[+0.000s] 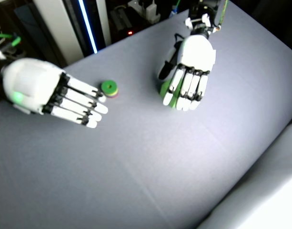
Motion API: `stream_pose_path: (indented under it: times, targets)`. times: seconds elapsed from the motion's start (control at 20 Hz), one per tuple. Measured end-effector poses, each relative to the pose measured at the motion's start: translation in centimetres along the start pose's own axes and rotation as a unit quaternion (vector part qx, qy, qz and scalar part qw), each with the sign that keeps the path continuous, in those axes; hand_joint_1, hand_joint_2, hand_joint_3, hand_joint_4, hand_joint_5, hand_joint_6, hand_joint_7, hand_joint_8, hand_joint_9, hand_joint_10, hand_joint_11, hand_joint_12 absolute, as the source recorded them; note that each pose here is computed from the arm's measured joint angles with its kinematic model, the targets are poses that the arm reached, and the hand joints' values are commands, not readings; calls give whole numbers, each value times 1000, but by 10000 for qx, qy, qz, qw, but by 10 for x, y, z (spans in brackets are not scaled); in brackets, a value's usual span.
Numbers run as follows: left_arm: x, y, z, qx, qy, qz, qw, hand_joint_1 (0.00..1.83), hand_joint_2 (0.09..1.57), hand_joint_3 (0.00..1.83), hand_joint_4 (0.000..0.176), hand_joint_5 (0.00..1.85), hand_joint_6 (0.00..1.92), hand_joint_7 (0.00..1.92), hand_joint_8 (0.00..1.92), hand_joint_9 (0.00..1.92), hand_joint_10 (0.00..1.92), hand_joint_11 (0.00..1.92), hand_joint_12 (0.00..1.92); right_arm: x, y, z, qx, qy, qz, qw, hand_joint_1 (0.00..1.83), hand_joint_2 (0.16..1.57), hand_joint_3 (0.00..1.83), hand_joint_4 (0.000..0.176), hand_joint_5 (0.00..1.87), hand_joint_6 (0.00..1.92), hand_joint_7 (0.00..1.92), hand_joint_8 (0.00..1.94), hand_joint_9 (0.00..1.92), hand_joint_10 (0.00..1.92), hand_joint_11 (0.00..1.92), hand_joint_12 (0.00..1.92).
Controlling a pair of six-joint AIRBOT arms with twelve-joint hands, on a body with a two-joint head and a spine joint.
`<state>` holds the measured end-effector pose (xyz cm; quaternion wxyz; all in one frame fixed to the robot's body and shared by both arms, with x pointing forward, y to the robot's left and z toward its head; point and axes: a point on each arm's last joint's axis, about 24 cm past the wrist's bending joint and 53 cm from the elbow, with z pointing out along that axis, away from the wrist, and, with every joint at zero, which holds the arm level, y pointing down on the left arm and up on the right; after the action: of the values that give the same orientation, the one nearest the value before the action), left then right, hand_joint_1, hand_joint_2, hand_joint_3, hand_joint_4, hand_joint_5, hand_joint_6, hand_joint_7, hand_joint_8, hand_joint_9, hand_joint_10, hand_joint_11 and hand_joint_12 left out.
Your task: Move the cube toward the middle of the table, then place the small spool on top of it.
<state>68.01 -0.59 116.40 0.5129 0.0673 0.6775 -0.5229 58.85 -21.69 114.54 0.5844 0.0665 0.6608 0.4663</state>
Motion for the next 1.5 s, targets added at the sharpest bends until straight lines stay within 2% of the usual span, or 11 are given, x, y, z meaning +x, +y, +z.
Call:
stream_pose_path:
  times: [0.35,0.5,0.75,0.9,0.95,1.1,1.2,1.25,1.35,1.4,1.5]
  targets:
    - [-36,-15,-29,248,-538,-8,9982,769,892,0,176,5,0,0,0,0,0,0,0,2,10,5,-222,98,-18,9997,671,1448,0,0,356,1,492,1,586,2,311,668]
    - [-49,-7,-72,80,-788,51,9968,638,894,0,176,11,4,0,0,0,0,0,0,7,19,11,-354,280,-118,9989,716,1309,0,0,267,0,372,0,424,0,211,618]
    - [-67,2,-135,-235,-1106,204,9934,592,893,1,176,3,1,0,0,0,0,0,0,18,31,15,-555,809,-363,9945,572,1130,1,11,250,0,336,0,377,1,420,236]
    - [-63,4,-171,-528,-1017,382,9927,514,918,11,176,0,0,0,0,0,0,0,0,22,38,17,-659,1178,-607,9890,519,1139,2,0,280,2,406,4,467,11,483,266]
    - [-62,6,-182,-653,-993,411,9921,503,922,12,176,0,0,0,0,0,0,0,0,26,39,19,-681,1292,-665,9870,528,1126,2,0,311,4,461,8,547,6,473,461]
    - [-66,22,-218,-1162,-1149,345,9860,525,929,11,176,0,0,0,0,0,0,0,0,44,47,22,-810,1719,-867,9779,579,1103,0,3,317,1,495,0,573,1,122,1191]
    - [-64,33,-237,-1444,-1258,275,9811,537,939,13,176,1,0,0,0,0,0,0,0,49,52,30,-873,1859,-1028,9733,585,1075,0,29,301,0,405,0,461,0,13,1167]
    - [-60,37,-247,-1577,-1277,237,9789,528,943,11,176,0,0,0,0,0,0,0,0,53,54,33,-935,1929,-1074,9708,643,1056,0,0,312,0,401,0,488,5,24,1259]
    - [-57,41,-258,-1731,-1340,190,9756,524,937,8,176,0,0,0,0,0,0,0,0,68,53,38,-973,2133,-1014,9668,664,1045,0,0,314,0,417,3,523,12,117,1157]
    - [-62,40,-261,-1721,-1463,186,9740,516,943,8,176,0,0,0,0,0,0,0,0,79,51,38,-950,2295,-993,9635,668,1042,0,16,301,0,403,0,516,3,217,927]
    - [-74,35,-265,-1636,-1724,210,9711,538,953,9,176,0,0,0,0,0,0,0,0,89,45,37,-868,2467,-1060,9594,703,1027,1,34,299,0,401,0,628,28,346,903]
